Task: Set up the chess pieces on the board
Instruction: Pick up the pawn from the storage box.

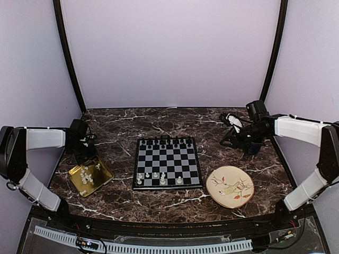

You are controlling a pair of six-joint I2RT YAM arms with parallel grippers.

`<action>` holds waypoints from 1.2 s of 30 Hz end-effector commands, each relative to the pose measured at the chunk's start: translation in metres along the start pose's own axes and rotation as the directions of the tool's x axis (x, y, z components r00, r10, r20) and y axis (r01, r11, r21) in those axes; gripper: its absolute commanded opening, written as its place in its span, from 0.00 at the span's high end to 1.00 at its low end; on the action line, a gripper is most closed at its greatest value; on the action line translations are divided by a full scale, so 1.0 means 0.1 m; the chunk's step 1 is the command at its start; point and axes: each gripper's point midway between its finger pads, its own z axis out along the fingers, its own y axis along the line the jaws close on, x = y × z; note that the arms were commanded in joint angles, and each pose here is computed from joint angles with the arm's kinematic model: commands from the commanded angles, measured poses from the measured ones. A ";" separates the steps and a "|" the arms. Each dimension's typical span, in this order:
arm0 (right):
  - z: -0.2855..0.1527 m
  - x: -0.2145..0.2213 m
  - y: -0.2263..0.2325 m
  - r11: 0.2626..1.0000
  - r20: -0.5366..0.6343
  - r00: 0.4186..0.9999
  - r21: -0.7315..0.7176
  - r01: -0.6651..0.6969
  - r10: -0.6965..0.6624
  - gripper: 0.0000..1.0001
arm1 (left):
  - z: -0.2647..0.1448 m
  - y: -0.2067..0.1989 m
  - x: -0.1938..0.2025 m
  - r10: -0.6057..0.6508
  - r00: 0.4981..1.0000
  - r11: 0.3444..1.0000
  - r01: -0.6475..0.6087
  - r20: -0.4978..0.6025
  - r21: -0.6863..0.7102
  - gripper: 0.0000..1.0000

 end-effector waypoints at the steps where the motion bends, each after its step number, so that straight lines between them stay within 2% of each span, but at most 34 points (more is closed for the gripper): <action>1: 0.01 -0.08 0.01 1.000 0.013 1.000 -0.012 0.015 -0.015 0.68 | -0.04 0.00 0.10 0.038 0.999 0.999 -0.037 -0.036 0.024 0.75; 10: 0.01 -0.08 0.02 1.000 0.010 1.000 -0.009 0.019 -0.019 0.68 | 0.08 0.09 0.07 0.192 0.978 0.979 -0.197 -0.088 -0.052 0.76; 14: -0.01 -0.10 0.02 1.000 0.015 1.000 -0.005 0.024 -0.024 0.68 | 0.03 0.05 0.03 0.217 0.973 0.974 -0.221 -0.083 -0.046 0.76; 21: -0.01 -0.10 0.02 1.000 0.015 1.000 -0.004 0.023 -0.023 0.68 | 0.07 0.11 0.15 0.243 0.955 0.964 -0.257 -0.171 -0.062 0.76; 31: 0.00 -0.10 0.03 1.000 0.014 1.000 -0.008 0.024 -0.024 0.68 | 0.02 0.22 0.22 0.276 0.938 0.947 -0.302 -0.209 -0.105 0.79; 36: 0.01 -0.10 0.04 1.000 0.013 1.000 -0.007 0.026 -0.026 0.68 | 0.02 0.24 0.24 0.283 0.932 0.940 -0.316 -0.226 -0.125 0.77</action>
